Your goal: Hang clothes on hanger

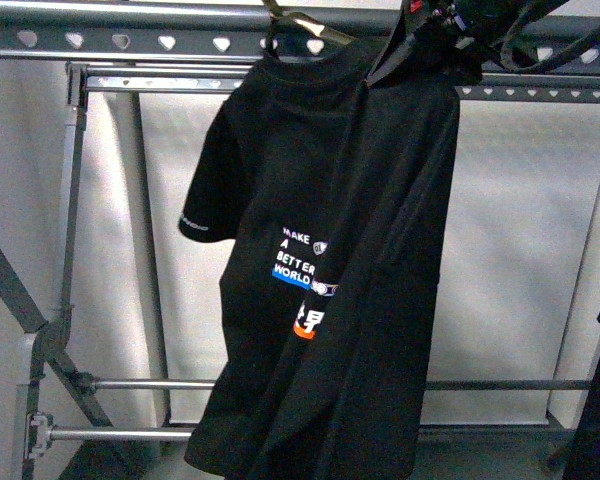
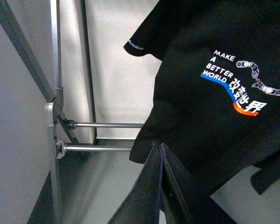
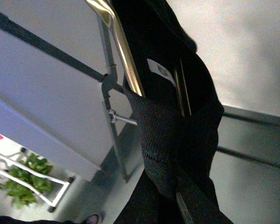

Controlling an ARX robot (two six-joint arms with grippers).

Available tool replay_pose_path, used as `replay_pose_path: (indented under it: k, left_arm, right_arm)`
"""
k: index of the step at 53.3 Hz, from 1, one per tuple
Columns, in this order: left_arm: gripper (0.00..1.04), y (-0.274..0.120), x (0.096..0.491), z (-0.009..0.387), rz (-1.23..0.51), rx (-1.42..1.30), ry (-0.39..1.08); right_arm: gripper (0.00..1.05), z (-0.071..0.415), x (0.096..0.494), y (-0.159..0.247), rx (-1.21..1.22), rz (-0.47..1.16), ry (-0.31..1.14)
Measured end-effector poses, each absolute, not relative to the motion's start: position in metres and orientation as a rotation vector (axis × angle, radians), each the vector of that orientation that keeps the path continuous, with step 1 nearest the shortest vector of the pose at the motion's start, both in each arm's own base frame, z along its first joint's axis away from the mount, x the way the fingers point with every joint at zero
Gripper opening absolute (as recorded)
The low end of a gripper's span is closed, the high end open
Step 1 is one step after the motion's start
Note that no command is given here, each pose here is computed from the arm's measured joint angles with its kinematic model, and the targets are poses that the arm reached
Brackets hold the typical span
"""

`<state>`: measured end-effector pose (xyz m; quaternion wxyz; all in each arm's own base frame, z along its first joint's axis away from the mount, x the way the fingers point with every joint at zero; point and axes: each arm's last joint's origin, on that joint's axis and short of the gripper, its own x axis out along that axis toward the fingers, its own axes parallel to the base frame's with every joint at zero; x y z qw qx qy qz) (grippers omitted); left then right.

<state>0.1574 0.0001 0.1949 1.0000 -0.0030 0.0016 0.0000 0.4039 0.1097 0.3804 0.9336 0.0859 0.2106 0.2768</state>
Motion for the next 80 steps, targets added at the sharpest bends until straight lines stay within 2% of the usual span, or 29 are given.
replay_pose_path:
  k: [10,20,28,37,42,47,52,57,61,65,66,68,69,80]
  left_arm:
    - [0.04,0.000,0.142,0.184,0.002,-0.006,0.005]
    - [0.04,0.000,0.133,0.178,0.001,-0.006,0.002]
    - [0.04,0.000,0.126,0.173,0.001,-0.005,-0.009]
    - [0.04,0.000,0.121,0.173,0.001,-0.005,-0.024]
    - [0.04,0.000,0.118,0.173,0.001,-0.005,-0.021]
    - [0.04,0.000,0.116,0.173,0.001,-0.005,-0.022]
    - [0.04,0.000,0.114,0.173,0.001,-0.005,-0.023]
    - [0.04,0.000,0.112,0.173,0.001,-0.005,-0.023]
    - [0.04,0.000,0.111,0.173,0.001,-0.005,-0.022]
    - [0.04,0.000,0.109,0.173,0.001,-0.005,-0.023]
    - [0.04,0.000,0.109,0.173,0.002,-0.005,-0.022]
    - [0.04,0.000,0.108,0.172,0.003,-0.005,-0.021]
    - [0.04,0.000,0.106,0.172,0.003,-0.005,-0.018]
    - [0.04,0.000,0.097,0.170,0.002,-0.004,-0.017]
  right_arm:
    - [0.03,0.365,0.415,0.111,0.444,0.499,0.498]
    - [0.03,0.340,0.411,0.116,0.494,0.486,0.523]
    - [0.03,0.309,0.390,0.121,0.509,0.498,0.547]
    - [0.35,0.307,0.356,0.114,0.376,0.432,0.284]
    - [0.53,0.320,0.319,0.102,0.230,0.345,0.020]
    - [0.71,0.342,0.264,0.084,0.145,0.316,-0.218]
    - [0.86,0.339,0.212,0.071,0.098,0.310,-0.311]
    - [0.99,0.315,0.170,0.063,0.070,0.306,-0.309]
    - [0.94,0.293,0.145,0.059,0.053,0.261,-0.262]
    - [0.81,0.267,0.117,0.052,0.030,0.097,-0.090]
    - [0.75,0.251,0.108,0.046,0.005,0.066,-0.038]
    - [0.67,0.234,0.101,0.038,-0.013,0.035,-0.001]
    - [0.61,0.226,0.099,0.034,-0.016,0.019,0.008]
    - [0.21,0.206,0.098,0.020,-0.010,0.018,-0.002]
